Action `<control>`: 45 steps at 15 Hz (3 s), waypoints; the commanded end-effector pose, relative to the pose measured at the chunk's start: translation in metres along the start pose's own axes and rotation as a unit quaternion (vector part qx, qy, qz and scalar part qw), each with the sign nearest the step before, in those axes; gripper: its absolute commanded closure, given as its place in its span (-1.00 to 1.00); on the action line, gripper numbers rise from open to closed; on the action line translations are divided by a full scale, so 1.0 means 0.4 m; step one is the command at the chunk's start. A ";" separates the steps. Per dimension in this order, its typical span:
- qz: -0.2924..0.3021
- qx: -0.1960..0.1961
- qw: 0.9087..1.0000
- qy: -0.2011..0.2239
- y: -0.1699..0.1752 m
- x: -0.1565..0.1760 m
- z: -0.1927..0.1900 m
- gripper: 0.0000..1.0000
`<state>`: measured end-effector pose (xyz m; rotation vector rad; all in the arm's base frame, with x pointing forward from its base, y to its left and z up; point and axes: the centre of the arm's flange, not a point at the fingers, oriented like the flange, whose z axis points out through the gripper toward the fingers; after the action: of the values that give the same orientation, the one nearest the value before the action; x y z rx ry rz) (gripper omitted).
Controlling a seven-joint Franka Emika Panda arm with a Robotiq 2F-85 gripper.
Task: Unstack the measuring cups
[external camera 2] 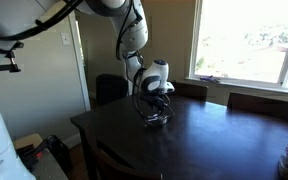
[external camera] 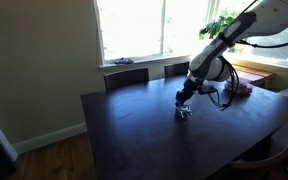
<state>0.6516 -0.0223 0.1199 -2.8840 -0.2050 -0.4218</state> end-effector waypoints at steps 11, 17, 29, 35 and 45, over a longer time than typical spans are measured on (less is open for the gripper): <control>0.030 0.010 0.995 -0.093 -0.039 -0.014 -0.102 -1.00; 0.051 0.004 0.991 -0.127 -0.051 0.007 -0.066 -1.00; 0.101 0.005 0.987 -0.126 -0.015 -0.014 -0.054 -1.00; 0.133 0.004 0.980 -0.147 0.034 -0.036 -0.012 -1.00; 0.137 0.050 0.982 -0.123 0.003 0.028 0.049 0.18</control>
<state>0.6581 -0.0228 0.1024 -2.8343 0.1245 -0.0067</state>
